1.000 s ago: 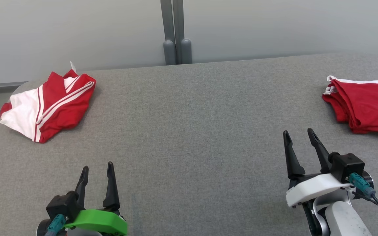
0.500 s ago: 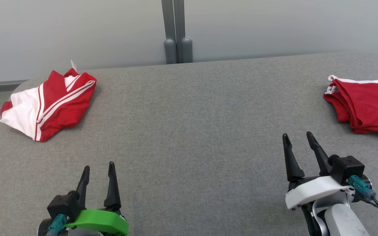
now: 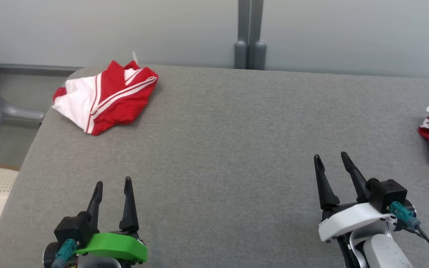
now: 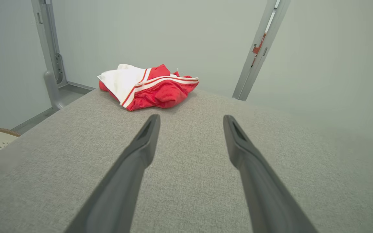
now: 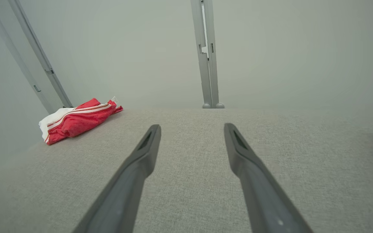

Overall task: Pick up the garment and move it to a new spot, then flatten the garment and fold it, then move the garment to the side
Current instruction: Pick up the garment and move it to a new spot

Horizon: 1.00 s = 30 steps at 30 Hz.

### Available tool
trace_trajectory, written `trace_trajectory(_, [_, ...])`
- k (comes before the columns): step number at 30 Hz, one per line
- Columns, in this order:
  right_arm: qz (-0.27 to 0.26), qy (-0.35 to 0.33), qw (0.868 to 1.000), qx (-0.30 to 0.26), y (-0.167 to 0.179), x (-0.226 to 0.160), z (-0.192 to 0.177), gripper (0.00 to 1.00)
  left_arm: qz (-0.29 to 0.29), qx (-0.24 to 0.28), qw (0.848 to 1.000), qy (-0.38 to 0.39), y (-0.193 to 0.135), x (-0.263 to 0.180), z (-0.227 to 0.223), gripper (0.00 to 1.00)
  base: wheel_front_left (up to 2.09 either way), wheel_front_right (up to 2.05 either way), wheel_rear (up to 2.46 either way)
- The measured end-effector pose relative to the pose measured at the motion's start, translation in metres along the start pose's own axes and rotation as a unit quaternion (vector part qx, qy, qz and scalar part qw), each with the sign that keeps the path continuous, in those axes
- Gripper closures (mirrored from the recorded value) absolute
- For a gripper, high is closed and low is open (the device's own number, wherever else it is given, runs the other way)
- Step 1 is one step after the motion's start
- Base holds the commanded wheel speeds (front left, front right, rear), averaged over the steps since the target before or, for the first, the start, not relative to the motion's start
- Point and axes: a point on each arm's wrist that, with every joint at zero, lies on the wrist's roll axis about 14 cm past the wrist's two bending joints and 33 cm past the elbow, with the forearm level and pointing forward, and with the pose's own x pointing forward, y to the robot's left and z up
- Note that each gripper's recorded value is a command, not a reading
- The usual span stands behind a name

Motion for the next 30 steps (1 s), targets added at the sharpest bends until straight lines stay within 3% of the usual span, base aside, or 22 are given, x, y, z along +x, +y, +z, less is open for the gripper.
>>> trace_trajectory(8, [0.091, 0.022, 0.996, 0.014, 0.061, 0.026, -0.018, 0.0, 0.081, 0.003, 0.996, -0.032, 0.05, -0.03, 0.021, 0.0, 0.0, 0.0, 0.0])
trace_trajectory(19, [0.205, 0.042, 0.977, 0.034, 0.143, 0.043, -0.033, 0.0, 0.184, 0.009, 0.981, -0.066, 0.106, -0.081, 0.042, 0.0, 0.0, 0.0, 0.0])
trace_trajectory(30, [0.216, 0.048, 0.974, 0.04, 0.152, 0.049, -0.04, 0.0, 0.195, 0.011, 0.979, -0.055, 0.108, -0.088, 0.036, 0.0, 0.0, 0.0, 0.0])
